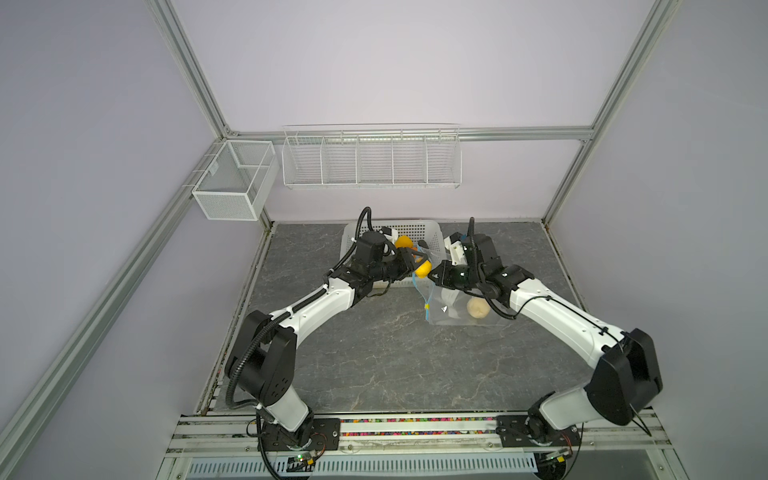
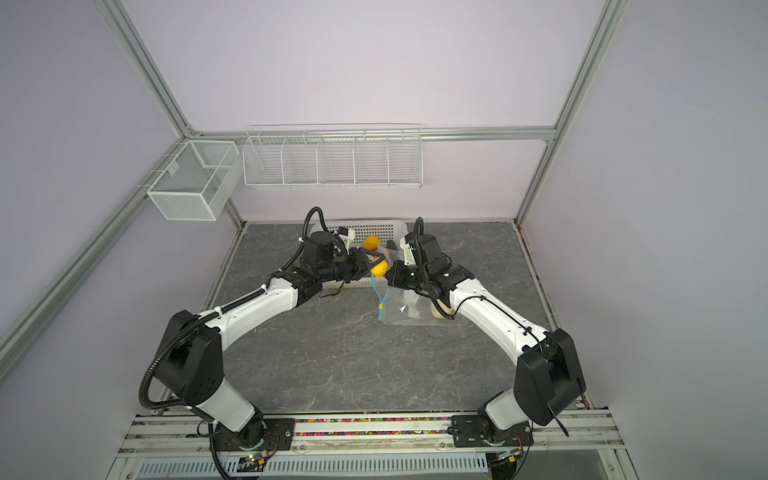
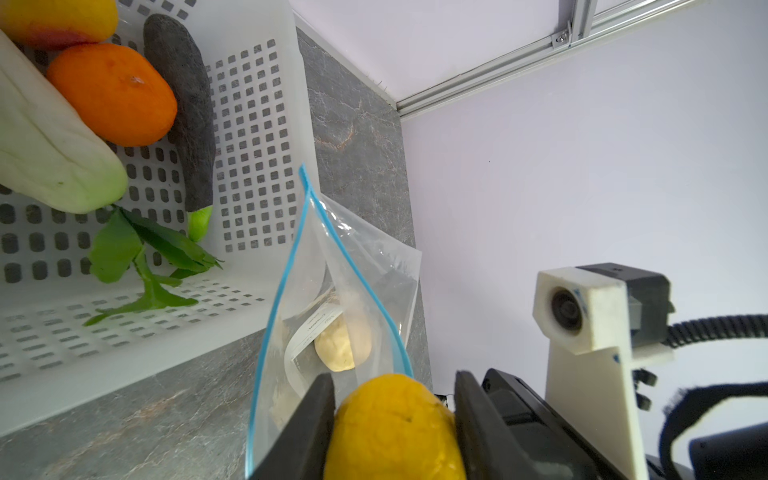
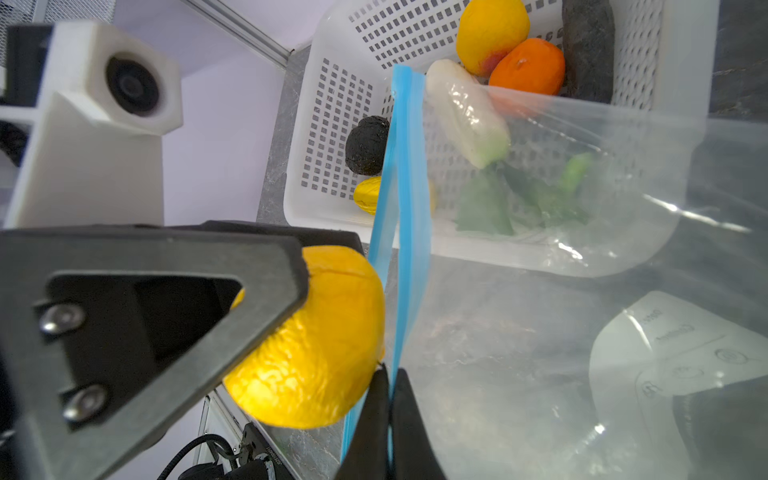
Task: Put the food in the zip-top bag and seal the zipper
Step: 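Carry the lemon with the left gripper to the bag mouth held by the right gripper, then lower the lemon into the bag mouth and open the left gripper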
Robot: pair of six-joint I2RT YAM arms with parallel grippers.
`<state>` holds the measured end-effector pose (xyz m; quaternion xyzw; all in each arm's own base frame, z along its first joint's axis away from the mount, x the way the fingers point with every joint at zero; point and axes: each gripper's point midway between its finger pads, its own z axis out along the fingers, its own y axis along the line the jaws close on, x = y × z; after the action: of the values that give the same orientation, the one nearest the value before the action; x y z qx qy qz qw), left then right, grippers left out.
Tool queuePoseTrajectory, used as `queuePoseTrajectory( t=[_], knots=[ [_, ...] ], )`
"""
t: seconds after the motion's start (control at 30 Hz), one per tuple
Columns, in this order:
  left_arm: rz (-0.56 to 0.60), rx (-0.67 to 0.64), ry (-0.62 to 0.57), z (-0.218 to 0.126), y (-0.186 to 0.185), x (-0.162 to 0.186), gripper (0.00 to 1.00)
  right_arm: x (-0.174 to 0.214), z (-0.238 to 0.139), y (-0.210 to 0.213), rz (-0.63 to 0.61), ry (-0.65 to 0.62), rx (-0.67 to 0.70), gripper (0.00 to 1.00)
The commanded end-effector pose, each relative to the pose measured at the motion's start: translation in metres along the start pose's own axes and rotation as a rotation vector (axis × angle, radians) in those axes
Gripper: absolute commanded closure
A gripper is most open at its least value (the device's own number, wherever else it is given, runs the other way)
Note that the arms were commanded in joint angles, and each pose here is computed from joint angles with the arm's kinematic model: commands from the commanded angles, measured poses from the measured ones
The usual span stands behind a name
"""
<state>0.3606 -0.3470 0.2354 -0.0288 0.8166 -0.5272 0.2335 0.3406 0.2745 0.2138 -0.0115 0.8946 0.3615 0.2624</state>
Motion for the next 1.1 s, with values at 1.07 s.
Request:
queuePoseTrajectory(
  t=[1.07],
  knots=[
    [0.011, -0.069, 0.011, 0.011, 0.018, 0.009, 0.64, -0.013, -0.021, 0.02, 0.004, -0.049, -0.07, 0.94]
  ],
)
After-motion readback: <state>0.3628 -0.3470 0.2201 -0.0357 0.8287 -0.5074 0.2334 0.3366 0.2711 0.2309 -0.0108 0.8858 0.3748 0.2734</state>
